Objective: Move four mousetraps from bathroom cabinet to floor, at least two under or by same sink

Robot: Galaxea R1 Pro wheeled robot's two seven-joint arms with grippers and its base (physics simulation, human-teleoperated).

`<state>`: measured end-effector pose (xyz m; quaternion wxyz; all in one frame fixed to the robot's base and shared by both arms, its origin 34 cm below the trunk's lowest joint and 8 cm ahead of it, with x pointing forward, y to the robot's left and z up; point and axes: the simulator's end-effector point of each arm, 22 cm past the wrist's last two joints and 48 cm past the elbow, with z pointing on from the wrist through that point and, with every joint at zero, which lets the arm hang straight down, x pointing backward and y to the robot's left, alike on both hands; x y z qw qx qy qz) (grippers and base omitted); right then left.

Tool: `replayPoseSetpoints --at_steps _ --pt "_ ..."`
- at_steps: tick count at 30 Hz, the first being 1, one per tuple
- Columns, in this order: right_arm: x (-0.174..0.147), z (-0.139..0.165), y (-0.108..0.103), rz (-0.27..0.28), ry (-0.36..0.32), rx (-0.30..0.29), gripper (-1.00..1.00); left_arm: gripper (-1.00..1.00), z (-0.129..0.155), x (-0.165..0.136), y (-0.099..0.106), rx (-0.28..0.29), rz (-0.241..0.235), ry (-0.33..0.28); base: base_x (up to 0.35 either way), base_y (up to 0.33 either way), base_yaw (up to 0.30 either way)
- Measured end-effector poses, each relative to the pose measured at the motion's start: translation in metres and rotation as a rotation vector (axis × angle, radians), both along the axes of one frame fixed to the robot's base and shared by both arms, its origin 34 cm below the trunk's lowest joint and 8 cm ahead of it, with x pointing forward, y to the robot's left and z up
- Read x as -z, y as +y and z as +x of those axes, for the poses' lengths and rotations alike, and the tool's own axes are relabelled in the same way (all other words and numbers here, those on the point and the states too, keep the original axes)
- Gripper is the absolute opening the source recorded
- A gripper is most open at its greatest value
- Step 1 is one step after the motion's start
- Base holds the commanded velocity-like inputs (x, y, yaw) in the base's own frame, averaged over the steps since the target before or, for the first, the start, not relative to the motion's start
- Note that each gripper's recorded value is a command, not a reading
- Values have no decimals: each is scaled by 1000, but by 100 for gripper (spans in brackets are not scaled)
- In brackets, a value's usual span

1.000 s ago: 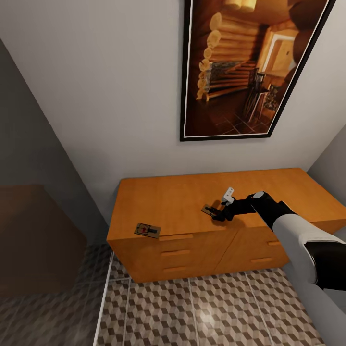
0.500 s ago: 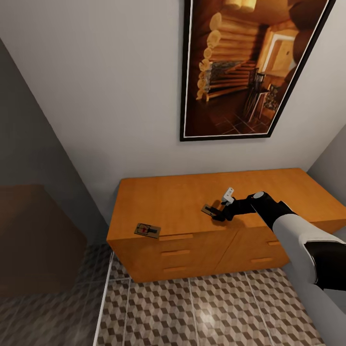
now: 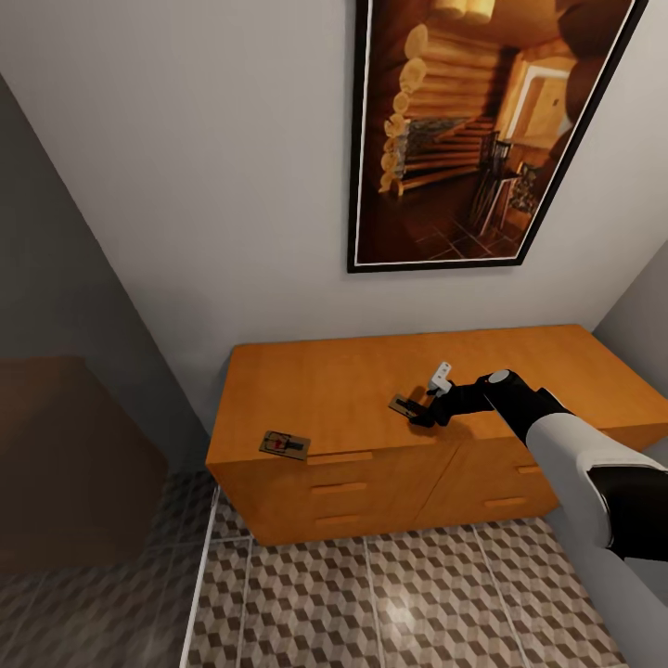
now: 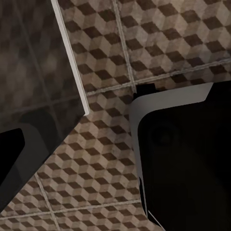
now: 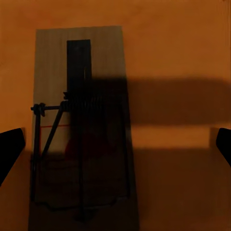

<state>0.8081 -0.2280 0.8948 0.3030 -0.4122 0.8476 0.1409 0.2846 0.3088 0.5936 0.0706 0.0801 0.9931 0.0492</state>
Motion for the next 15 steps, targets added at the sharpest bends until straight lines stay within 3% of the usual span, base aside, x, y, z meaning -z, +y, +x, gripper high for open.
replayPoseSetpoints --at_steps 15 --pt "0 1 -1 -2 -5 6 100 100 0 0 0 0 0 0 0 0 0"
